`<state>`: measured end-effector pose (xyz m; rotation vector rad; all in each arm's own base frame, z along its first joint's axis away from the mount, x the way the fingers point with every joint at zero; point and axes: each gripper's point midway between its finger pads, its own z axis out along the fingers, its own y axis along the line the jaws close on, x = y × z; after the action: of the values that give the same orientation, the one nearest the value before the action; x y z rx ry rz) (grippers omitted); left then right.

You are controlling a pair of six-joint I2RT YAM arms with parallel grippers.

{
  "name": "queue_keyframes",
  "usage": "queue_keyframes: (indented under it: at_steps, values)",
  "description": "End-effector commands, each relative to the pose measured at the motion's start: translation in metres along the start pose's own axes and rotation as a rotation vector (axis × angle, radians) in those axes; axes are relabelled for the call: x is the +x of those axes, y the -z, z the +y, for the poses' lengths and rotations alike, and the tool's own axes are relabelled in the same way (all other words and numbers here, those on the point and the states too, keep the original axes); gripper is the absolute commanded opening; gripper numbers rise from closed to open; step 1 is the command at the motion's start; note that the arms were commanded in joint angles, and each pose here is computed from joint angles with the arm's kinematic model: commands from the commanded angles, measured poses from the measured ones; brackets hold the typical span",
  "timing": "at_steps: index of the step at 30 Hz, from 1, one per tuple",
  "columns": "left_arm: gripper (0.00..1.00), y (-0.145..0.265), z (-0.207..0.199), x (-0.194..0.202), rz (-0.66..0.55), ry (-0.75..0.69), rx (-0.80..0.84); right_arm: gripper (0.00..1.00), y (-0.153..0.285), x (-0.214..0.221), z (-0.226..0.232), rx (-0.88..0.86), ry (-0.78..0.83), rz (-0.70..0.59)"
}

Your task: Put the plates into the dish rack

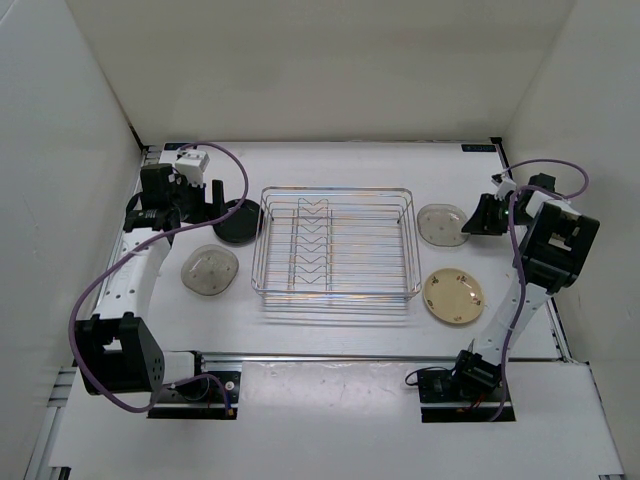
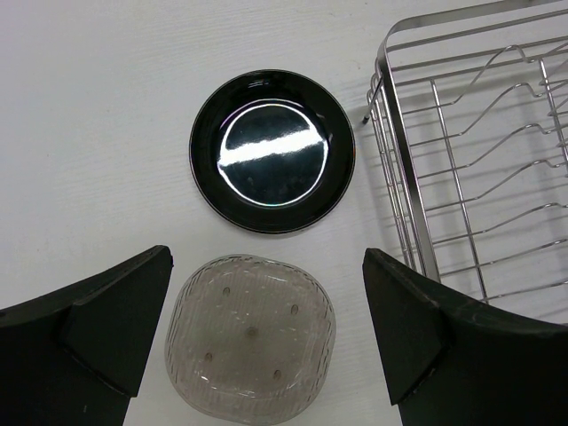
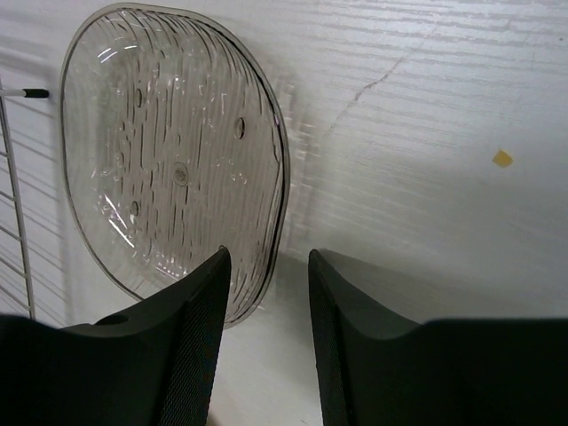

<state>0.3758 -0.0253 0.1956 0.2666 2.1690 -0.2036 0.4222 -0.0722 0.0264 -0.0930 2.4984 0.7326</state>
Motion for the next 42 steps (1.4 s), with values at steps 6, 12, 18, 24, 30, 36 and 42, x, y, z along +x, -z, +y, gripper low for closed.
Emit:
queue_keyframes:
  at_steps: [6, 12, 18, 24, 30, 36, 42]
  values:
    - [1.0, 0.014, -0.005, -0.014, -0.062, -0.009, 0.014, 0.42, -0.007, -0.008, 0.006, -0.021, 0.036, 0.016]
    - [1.0, 0.013, -0.005, -0.01, -0.053, -0.006, 0.016, 0.31, -0.012, -0.009, 0.011, -0.025, 0.044, 0.036]
    - [1.0, 0.013, -0.007, -0.01, -0.054, -0.007, 0.025, 0.15, -0.013, -0.007, 0.009, -0.019, 0.038, 0.046]
    - [1.0, 0.013, -0.004, -0.01, -0.055, -0.002, 0.017, 0.0, -0.012, 0.0, 0.007, -0.003, 0.04, 0.062]
    - [1.0, 0.013, -0.002, -0.006, -0.048, 0.006, 0.02, 0.0, 0.009, -0.023, 0.0, 0.129, 0.079, -0.008]
    - [1.0, 0.013, -0.006, -0.006, -0.051, 0.006, 0.04, 0.0, 0.059, -0.088, 0.001, 0.403, 0.208, -0.148]
    - [1.0, 0.013, -0.007, -0.006, -0.052, 0.005, 0.049, 0.0, 0.113, -0.145, 0.033, 0.765, 0.478, -0.262]
